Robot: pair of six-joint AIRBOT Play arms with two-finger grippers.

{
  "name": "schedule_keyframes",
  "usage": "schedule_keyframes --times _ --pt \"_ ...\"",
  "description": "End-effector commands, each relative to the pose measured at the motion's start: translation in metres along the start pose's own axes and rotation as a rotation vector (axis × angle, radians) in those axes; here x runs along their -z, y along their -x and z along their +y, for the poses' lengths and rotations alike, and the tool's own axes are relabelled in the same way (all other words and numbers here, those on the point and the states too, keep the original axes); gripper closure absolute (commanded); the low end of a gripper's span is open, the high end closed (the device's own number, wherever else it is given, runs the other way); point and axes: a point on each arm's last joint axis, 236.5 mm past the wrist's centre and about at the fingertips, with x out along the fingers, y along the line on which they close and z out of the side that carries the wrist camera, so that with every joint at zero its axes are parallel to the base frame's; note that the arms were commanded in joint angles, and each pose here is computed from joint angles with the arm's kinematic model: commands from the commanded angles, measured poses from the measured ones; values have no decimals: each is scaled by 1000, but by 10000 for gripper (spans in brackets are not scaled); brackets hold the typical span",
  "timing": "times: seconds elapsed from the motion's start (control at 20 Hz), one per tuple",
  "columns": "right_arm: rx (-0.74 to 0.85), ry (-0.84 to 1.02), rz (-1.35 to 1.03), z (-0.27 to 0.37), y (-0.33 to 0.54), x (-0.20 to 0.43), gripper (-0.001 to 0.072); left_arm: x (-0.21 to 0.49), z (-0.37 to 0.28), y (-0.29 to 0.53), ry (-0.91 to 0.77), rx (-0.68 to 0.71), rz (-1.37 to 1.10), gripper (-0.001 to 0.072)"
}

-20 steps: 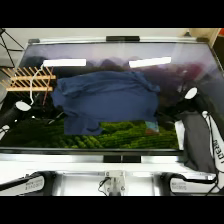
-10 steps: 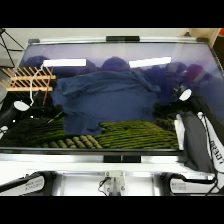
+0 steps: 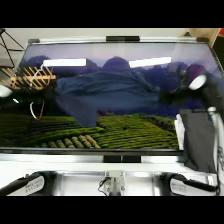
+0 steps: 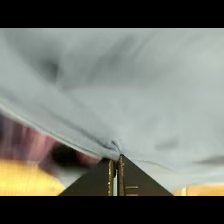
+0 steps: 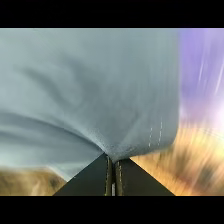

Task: Fold the shirts.

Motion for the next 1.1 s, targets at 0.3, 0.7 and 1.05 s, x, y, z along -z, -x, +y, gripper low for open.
schedule_keyframes --times 0.3,0.7,1.05 --pt "229 456 -1401 136 548 -35 642 -103 -307 490 -672 221 -1212 671" --pt "442 423 -1266 94 553 30 642 -60 -269 483 -583 54 -1057 671" --pt "485 445 -984 59 449 -63 642 -126 -186 368 -480 -126 -832 671"
